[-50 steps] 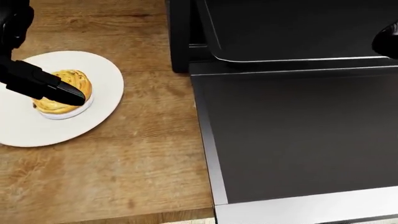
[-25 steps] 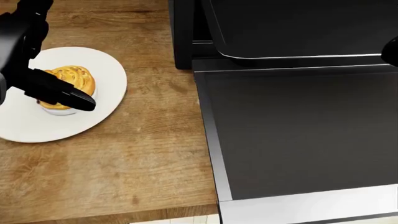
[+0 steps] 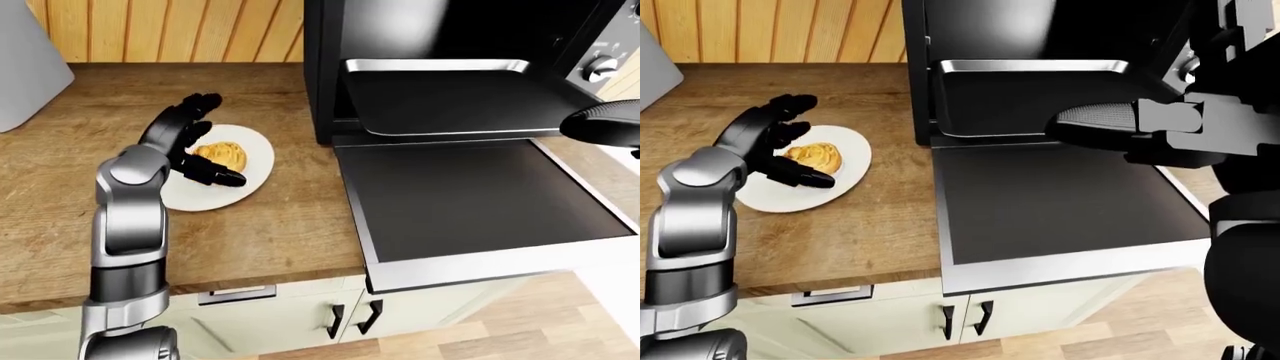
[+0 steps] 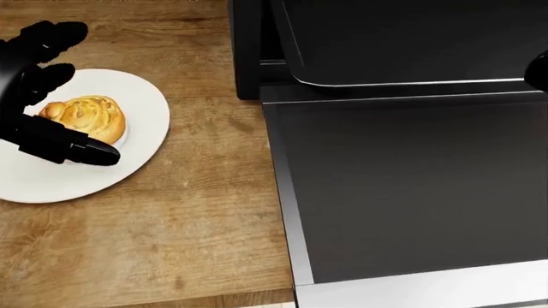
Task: Place the scone on the tray of the toaster oven.
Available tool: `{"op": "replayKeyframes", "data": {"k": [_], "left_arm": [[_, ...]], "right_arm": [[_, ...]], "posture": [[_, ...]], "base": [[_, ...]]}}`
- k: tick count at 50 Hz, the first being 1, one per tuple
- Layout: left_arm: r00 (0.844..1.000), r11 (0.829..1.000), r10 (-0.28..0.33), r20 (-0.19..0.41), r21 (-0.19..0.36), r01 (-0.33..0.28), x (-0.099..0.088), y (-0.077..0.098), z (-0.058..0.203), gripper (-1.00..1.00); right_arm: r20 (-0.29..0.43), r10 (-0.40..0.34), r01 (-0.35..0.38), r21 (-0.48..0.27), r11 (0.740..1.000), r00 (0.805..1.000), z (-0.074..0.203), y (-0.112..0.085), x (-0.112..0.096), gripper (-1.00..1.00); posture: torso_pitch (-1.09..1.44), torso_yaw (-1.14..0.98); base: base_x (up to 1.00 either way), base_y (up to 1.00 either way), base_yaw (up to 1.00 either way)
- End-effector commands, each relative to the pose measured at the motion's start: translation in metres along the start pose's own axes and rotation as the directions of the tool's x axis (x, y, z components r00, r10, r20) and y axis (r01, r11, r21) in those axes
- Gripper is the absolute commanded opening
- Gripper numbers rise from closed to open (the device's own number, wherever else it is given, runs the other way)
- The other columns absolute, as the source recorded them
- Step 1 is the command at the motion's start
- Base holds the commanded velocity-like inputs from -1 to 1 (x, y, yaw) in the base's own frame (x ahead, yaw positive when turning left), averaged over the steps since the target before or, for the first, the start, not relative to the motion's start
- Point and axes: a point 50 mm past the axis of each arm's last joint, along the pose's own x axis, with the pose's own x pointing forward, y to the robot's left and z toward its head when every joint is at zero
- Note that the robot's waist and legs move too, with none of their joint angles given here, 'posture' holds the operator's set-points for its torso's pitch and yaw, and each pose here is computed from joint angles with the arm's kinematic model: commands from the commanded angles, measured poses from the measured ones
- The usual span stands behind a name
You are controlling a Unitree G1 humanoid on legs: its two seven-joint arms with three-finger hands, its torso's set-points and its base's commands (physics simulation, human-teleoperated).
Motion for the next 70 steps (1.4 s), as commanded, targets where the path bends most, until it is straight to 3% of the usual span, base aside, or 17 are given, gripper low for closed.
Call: {"op": "replayKeyframes", "data": {"k": [1, 8, 24, 47, 52, 59, 70], "left_arm": [[0.996, 0.999, 0.042, 0.082, 0.027, -0.044, -0.005, 0.01, 0.019, 0.43], [0.997, 0.999, 0.028, 0.068, 0.041, -0.031, -0.005, 0.01, 0.018, 0.17], [0.999, 0.994, -0.015, 0.041, 0.113, 0.01, -0.008, 0.005, 0.013, 0.04], [0.993, 0.987, 0.031, 0.117, 0.153, -0.049, -0.012, 0.022, 0.05, -0.29], [0.989, 0.985, 0.032, 0.147, 0.164, -0.057, -0.018, 0.026, 0.067, -0.34], [0.967, 0.977, 0.025, 0.253, 0.2, -0.077, -0.04, 0.034, 0.121, -0.37], [0.94, 0.97, -0.001, 0.341, 0.229, -0.082, -0.079, 0.027, 0.161, -0.47]], "right_arm": [[0.052, -0.017, 0.017, 0.002, 1.0, 0.998, 0.009, -0.003, 0.001, 1.0], [0.054, -0.017, 0.016, 0.005, 1.0, 0.998, 0.01, -0.003, 0.001, 1.0], [0.056, -0.019, 0.019, 0.012, 1.0, 0.998, 0.012, -0.004, 0.001, 1.0], [0.056, -0.024, 0.024, 0.016, 1.0, 0.998, 0.012, -0.005, 0.0, 1.0], [0.061, -0.026, 0.025, 0.013, 1.0, 0.998, 0.02, -0.007, 0.006, 1.0], [0.065, -0.037, 0.037, 0.004, 0.999, 0.997, 0.016, -0.01, 0.001, 1.0], [0.086, -0.054, 0.054, -0.005, 0.999, 0.995, 0.026, -0.014, 0.006, 1.0]], "posture": [[0.0, 0.0], [0.0, 0.0], [0.0, 0.0], [0.0, 0.0], [0.0, 0.0], [0.0, 0.0], [0.0, 0.0]], "base": [[0.0, 0.0, 0.0], [0.0, 0.0, 0.0], [0.0, 0.0, 0.0], [0.0, 0.0, 0.0], [0.0, 0.0, 0.0], [0.0, 0.0, 0.0], [0.0, 0.0, 0.0]]}}
